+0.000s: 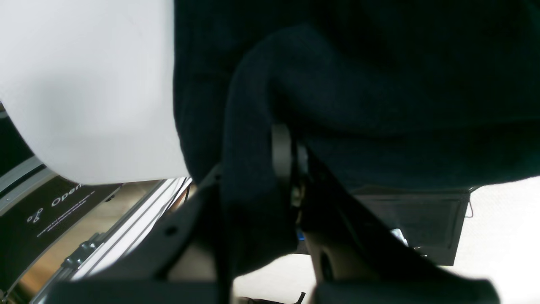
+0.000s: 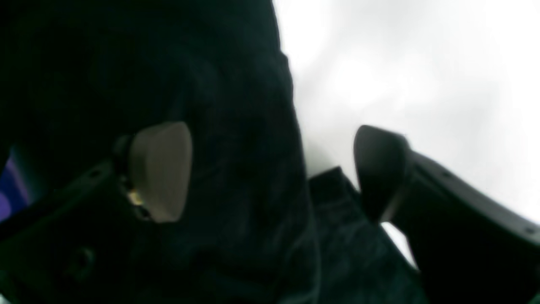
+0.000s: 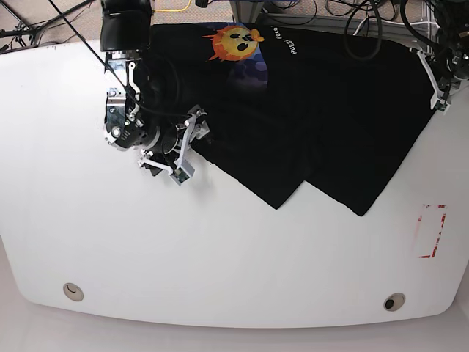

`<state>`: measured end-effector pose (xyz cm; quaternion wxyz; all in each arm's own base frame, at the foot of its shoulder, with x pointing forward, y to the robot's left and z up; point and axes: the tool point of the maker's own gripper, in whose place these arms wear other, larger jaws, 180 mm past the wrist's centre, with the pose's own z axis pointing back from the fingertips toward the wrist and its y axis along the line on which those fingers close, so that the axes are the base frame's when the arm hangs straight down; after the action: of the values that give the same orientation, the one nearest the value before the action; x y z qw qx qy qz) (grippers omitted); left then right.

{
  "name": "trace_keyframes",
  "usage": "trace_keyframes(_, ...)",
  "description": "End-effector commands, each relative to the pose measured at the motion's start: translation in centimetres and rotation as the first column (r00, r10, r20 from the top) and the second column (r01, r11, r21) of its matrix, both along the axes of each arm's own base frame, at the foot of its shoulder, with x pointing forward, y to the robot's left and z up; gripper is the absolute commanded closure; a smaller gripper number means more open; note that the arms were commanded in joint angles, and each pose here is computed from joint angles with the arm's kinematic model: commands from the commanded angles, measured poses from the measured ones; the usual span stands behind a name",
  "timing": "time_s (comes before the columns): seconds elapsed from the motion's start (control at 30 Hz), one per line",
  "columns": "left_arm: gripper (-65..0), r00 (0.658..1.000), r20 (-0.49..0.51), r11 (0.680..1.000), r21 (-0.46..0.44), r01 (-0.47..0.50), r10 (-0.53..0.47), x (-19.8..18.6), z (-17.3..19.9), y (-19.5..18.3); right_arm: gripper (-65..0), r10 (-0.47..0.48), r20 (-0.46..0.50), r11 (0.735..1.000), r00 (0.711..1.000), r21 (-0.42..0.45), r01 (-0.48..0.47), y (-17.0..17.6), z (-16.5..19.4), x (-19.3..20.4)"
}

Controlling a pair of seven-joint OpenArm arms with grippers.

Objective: Fold the T-shirt properly
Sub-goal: 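Move the right gripper along the shirt edge to a new grasp point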

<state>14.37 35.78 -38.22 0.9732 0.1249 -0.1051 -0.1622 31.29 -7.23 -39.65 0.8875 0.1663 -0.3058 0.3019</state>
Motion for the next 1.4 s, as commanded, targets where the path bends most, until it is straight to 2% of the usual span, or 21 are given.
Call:
trace_keyframes(0.0,-1.1,1.0,0.016,1.0,0.027,0.01,-0.01,0.5,0.9,0.7,-49.0,-0.011,0.037,0.999,0.999,0.038,0.009,0.2,0.9,1.6)
trace_keyframes(0.1,-1.1,1.0,0.016,1.0,0.027,0.01,-0.01,0.5,0.9,0.7,-46.1,-0.019,0.015,0.998,1.0,0.054,0.018,0.2,0.1,1.7)
trace_keyframes(0.47,-1.1,1.0,0.017,1.0,0.027,0.01,-0.01,0.6,0.9,0.7,-45.3,-0.032,-0.02,0.996,0.999,0.086,0.034,0.5,-1.3,2.1)
trace_keyframes(0.77,-1.1,0.999,0.052,1.0,0.028,0.008,-0.009,1.9,1.5,0.7,-43.9,0.061,-0.035,0.995,0.997,0.076,-0.059,3.1,-1.9,0.7)
trace_keyframes(0.9,-1.1,0.999,0.054,1.0,0.028,0.008,-0.009,1.9,1.5,0.7,-35.4,0.061,-0.044,0.994,0.997,0.098,-0.056,3.9,-2.1,0.2)
trace_keyframes(1.27,-1.1,0.998,0.055,1.0,0.028,0.009,-0.011,2.0,1.5,0.7,-4.0,0.062,-0.029,0.994,0.998,0.089,-0.059,3.8,-1.8,0.4)
trace_keyframes(1.33,-1.1,0.998,0.054,1.0,0.029,0.011,-0.012,2.0,1.5,0.7,0.0,0.064,-0.008,0.994,0.998,0.089,-0.063,3.9,-1.1,0.7)
trace_keyframes(1.37,-1.1,0.998,0.054,1.0,0.029,0.011,-0.012,2.0,1.5,0.7,0.0,0.065,0.003,0.994,0.998,0.087,-0.065,3.8,-0.8,0.8)
